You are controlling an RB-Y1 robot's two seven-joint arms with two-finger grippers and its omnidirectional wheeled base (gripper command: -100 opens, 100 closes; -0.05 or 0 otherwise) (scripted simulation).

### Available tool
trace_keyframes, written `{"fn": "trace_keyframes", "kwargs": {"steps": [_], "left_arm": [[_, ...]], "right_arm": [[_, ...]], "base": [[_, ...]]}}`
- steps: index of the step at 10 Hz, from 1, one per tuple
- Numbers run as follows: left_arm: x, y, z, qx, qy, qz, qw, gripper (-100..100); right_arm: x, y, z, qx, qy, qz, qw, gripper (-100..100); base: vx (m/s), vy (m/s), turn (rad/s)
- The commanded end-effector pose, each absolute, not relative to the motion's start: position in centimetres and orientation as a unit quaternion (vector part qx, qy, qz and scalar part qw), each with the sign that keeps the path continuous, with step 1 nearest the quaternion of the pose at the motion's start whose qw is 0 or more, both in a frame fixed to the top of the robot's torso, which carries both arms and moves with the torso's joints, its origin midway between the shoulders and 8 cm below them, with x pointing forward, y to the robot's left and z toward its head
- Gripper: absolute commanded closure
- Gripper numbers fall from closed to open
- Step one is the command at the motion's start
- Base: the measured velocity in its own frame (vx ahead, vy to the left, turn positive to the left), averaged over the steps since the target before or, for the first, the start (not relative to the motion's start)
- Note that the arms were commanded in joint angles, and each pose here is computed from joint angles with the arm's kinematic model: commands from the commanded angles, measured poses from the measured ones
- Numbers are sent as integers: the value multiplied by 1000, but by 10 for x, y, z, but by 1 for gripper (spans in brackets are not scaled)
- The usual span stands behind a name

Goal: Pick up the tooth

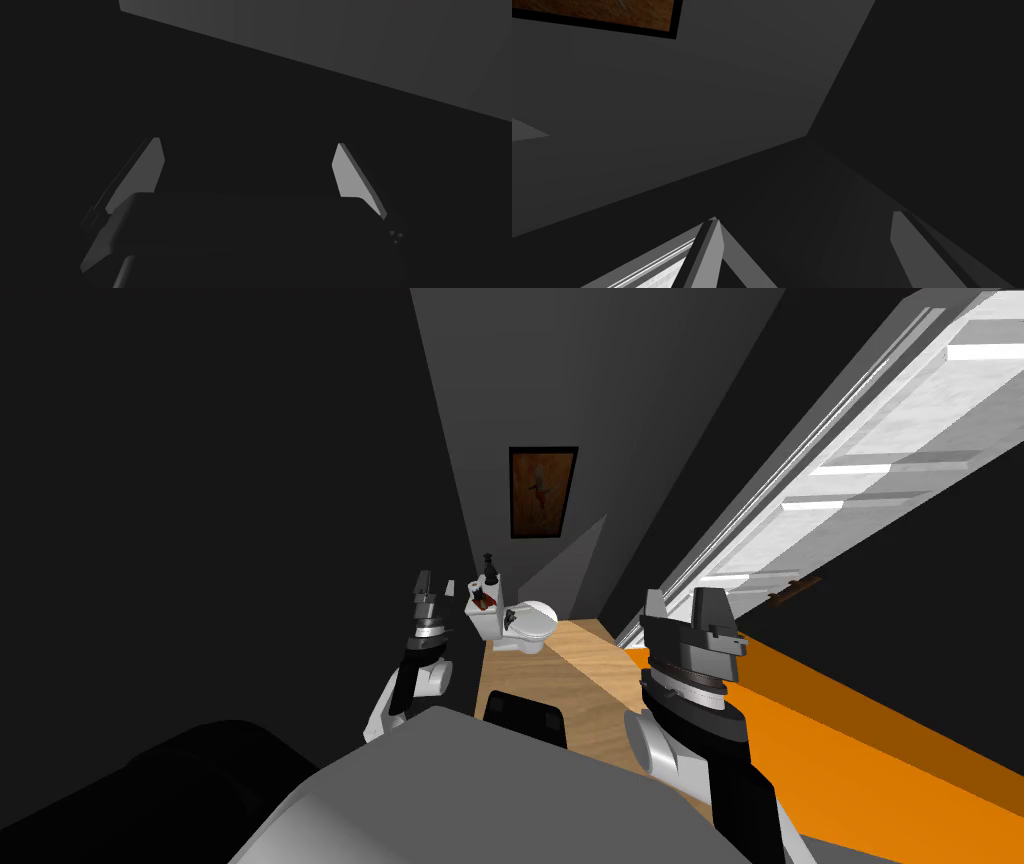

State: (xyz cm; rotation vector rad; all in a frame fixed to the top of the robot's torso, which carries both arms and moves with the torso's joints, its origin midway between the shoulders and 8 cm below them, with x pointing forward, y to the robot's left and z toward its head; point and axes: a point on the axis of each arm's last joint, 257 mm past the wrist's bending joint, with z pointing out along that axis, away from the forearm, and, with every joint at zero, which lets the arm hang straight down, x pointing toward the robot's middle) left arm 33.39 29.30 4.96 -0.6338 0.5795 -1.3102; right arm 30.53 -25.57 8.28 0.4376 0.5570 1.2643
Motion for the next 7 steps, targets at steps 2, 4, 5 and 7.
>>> {"fn": "trace_keyframes", "kwargs": {"steps": [2, 4, 5, 7], "left_arm": [[346, 292, 37, -279, 295, -575, 710, -100], [360, 295, 21, -278, 327, -556, 712, -100], [365, 297, 15, -280, 337, -548, 713, -100], [381, 306, -8, -289, 369, -522, 713, -100]], "right_arm": [[305, -256, 83, 200, 255, 578, 749, 0], [305, -256, 83, 200, 255, 578, 749, 0], [305, -256, 83, 200, 255, 578, 749, 0], [305, -256, 83, 200, 255, 578, 749, 0]], "base": [[50, -65, -4], [97, -120, 5], [86, -114, 11], [106, -133, 15]]}}
